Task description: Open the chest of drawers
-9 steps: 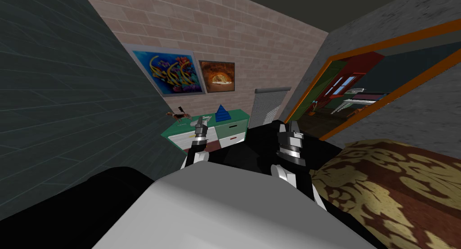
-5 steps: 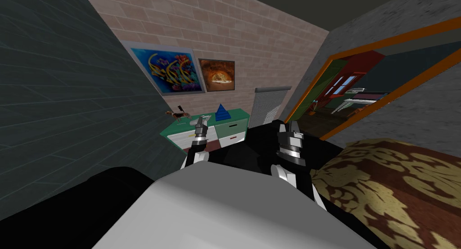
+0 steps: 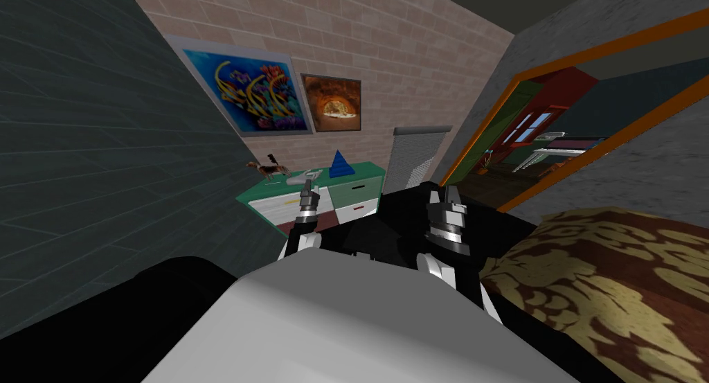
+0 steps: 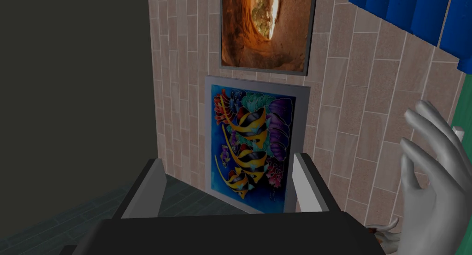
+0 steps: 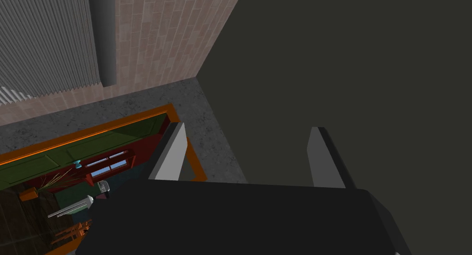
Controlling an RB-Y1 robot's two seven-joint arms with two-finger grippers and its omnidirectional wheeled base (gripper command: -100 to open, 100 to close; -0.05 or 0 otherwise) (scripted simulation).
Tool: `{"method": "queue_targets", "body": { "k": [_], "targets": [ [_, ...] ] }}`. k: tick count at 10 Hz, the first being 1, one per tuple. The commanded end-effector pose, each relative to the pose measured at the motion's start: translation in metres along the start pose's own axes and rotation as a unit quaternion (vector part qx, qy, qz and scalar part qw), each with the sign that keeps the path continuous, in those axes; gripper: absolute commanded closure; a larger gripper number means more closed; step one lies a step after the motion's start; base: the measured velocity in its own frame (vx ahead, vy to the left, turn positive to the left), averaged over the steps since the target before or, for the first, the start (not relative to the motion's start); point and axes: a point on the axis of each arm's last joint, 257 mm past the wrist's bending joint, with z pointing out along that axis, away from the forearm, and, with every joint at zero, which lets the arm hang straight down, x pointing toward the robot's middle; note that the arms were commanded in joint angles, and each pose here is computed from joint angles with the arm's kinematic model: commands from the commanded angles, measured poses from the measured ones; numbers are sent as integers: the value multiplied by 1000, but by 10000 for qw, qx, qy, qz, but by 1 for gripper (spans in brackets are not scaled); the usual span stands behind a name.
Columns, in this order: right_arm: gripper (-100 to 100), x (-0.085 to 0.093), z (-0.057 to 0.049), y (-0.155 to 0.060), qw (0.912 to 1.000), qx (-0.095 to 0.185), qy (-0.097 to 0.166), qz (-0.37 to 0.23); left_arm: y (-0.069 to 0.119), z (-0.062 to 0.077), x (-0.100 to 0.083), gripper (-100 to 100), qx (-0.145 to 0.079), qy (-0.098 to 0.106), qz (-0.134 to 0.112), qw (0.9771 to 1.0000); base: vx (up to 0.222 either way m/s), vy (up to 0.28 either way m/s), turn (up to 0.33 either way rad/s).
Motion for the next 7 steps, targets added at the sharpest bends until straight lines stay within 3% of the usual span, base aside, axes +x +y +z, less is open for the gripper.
{"method": "queue_targets", "body": {
  "k": [1, 4, 7],
  "targets": [
    [0, 0, 0, 0, 10000, 0, 0, 0, 4, -1, 4, -100, -15, 178, 96, 9998, 24, -12, 9],
    [0, 0, 0, 0, 10000, 4, 0, 0, 20, -4, 8, -100, -116, 496, 279, 9983, 69, -33, 18],
    [0, 0, 0, 0, 10000, 4, 0, 0, 44, -10, 7, -100, -303, 661, 399, 9966, 99, -60, 28]
  ]
}}
